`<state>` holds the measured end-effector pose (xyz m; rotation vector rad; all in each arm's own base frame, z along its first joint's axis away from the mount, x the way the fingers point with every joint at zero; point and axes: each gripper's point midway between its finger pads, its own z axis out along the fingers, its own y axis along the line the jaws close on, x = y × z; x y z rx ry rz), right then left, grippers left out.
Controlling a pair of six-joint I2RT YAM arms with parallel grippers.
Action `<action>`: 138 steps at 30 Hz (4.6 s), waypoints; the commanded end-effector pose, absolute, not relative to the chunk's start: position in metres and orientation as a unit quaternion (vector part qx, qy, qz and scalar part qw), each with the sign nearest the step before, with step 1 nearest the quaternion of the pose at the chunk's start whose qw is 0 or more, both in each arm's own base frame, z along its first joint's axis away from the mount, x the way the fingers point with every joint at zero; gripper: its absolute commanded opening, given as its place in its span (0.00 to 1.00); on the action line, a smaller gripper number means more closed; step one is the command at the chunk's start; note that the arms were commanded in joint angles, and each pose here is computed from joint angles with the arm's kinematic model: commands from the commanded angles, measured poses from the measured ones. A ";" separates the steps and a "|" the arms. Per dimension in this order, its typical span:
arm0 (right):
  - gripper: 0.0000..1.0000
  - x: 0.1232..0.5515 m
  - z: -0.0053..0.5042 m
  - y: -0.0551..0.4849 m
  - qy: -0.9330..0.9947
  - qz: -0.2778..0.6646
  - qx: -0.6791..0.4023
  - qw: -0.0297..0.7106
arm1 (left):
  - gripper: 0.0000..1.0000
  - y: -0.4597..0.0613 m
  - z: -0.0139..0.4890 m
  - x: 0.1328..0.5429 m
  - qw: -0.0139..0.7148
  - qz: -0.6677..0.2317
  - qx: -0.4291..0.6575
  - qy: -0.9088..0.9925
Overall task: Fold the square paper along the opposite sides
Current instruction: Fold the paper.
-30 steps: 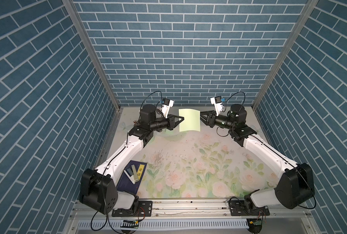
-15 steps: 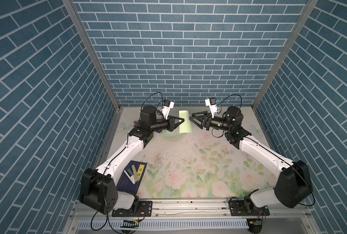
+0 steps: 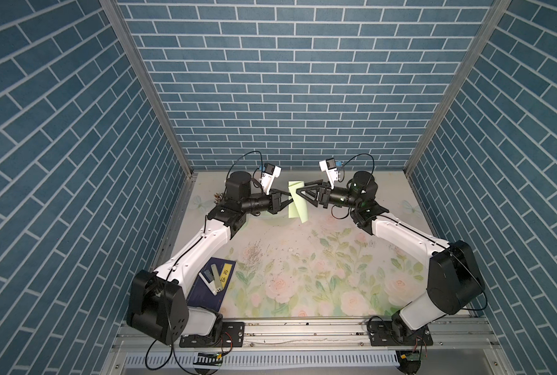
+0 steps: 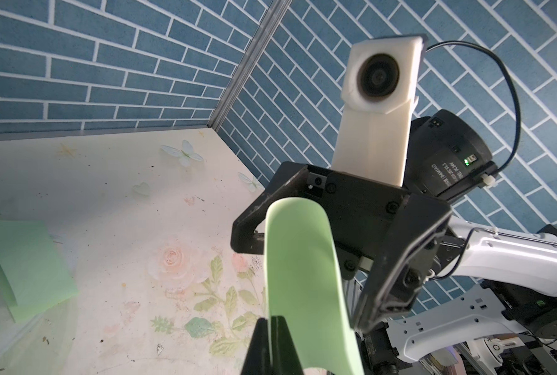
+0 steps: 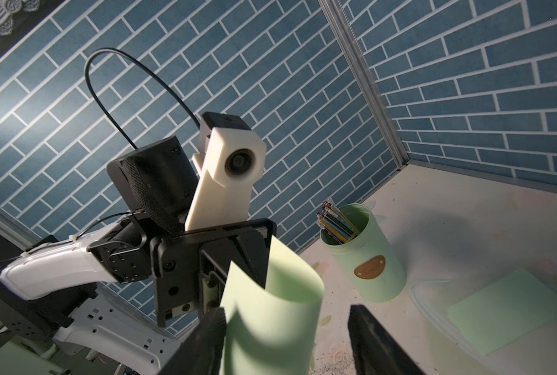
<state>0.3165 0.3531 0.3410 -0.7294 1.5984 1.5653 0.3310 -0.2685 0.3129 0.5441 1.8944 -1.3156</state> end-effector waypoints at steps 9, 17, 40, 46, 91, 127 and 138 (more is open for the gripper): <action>0.47 0.308 0.370 0.358 0.580 0.658 -0.297 0.378 | 0.00 -0.268 0.326 0.318 0.389 -0.519 0.241 0.722; 0.32 0.306 0.372 0.360 0.572 0.669 -0.295 0.372 | 0.00 -0.268 0.330 0.312 0.390 -0.525 0.248 0.715; 0.18 0.299 0.367 0.366 0.575 0.673 -0.311 0.345 | 0.00 -0.269 0.327 0.309 0.381 -0.524 0.258 0.717; 0.16 0.297 0.366 0.365 0.575 0.674 -0.314 0.341 | 0.00 -0.269 0.326 0.309 0.380 -0.519 0.260 0.720; 0.00 0.298 0.424 0.335 0.515 0.684 -0.322 0.403 | 1.00 -0.282 0.364 0.343 0.418 -0.557 0.243 0.675; 0.00 0.324 0.428 0.328 0.521 0.693 -0.287 0.407 | 0.01 -0.287 0.357 0.318 0.402 -0.573 0.271 0.661; 0.31 0.321 0.426 0.328 0.518 0.691 -0.301 0.405 | 0.00 -0.282 0.363 0.314 0.416 -0.566 0.268 0.659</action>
